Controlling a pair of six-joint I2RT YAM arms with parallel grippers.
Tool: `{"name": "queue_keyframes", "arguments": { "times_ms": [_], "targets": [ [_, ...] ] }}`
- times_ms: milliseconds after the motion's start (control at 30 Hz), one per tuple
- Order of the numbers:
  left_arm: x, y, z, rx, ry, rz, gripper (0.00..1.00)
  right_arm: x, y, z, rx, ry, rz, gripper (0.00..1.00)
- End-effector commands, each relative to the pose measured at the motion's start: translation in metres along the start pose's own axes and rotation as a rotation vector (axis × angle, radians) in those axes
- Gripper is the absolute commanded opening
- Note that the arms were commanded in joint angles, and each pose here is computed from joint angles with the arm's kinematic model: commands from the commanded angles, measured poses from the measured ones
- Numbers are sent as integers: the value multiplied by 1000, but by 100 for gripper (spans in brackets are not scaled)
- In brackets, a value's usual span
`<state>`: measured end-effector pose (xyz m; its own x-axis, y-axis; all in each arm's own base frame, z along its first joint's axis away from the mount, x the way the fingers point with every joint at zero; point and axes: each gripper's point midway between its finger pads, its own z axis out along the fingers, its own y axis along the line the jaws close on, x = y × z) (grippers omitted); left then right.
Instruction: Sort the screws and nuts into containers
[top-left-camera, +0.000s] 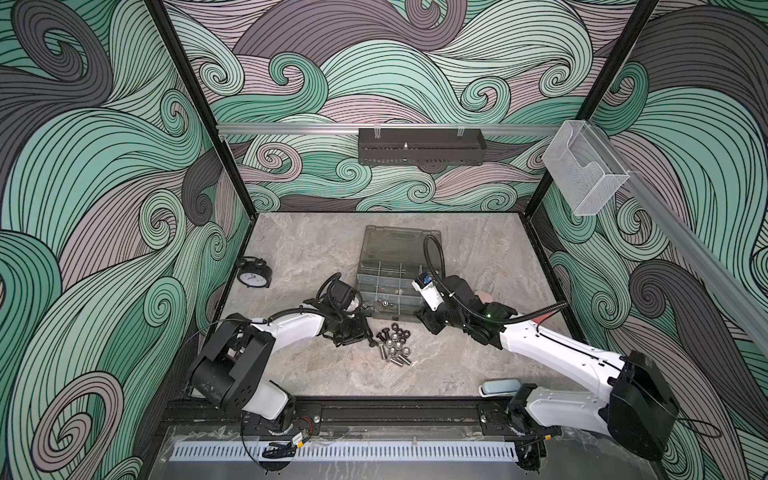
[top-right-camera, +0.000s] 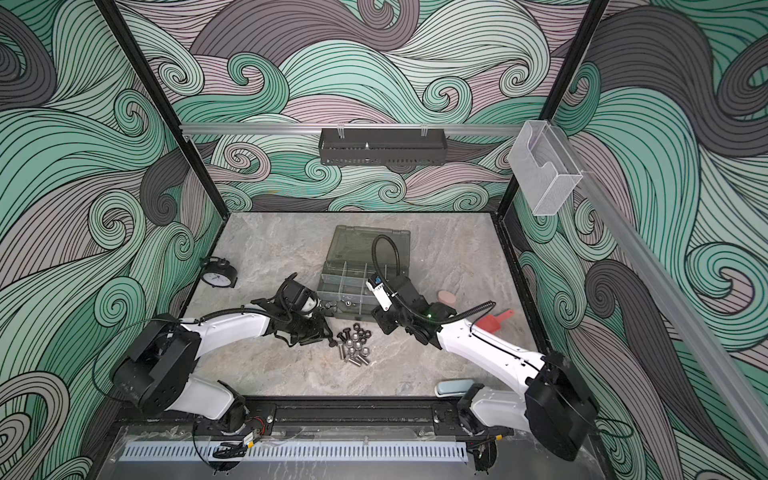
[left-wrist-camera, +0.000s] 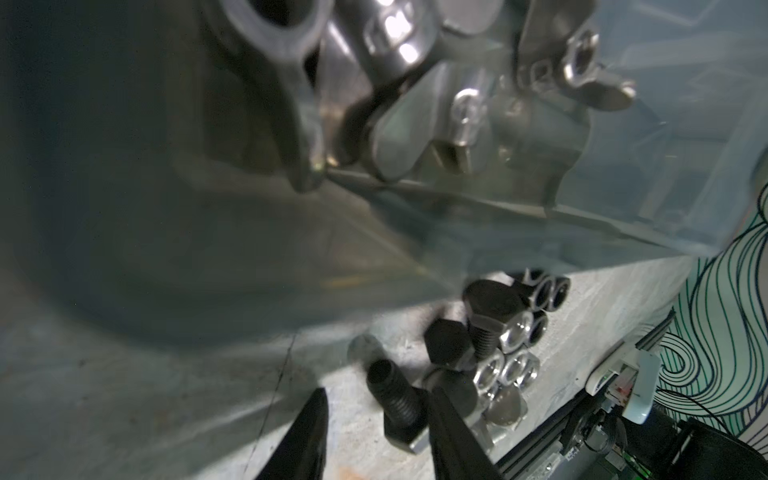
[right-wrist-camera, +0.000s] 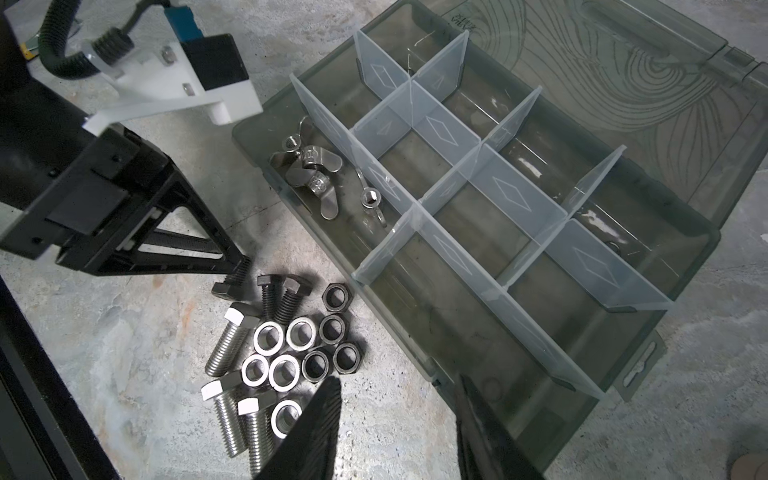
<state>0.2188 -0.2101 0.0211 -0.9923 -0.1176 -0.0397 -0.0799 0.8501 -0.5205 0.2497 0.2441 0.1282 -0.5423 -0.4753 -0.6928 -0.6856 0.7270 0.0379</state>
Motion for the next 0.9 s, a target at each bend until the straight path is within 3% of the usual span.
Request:
{"name": "queue_keyframes", "arguments": {
  "times_ms": [0,533,867],
  "targets": [
    [-3,-16,2,23,12,18,43,3,-6,-3,22,-1,13,46],
    [6,-16,12,-40,68,71,39,6,-11,-5,33,-6,24,46],
    [13,4,5,-181,76,144,36,7,-9,-2,20,-6,32,46]
  ]
}}
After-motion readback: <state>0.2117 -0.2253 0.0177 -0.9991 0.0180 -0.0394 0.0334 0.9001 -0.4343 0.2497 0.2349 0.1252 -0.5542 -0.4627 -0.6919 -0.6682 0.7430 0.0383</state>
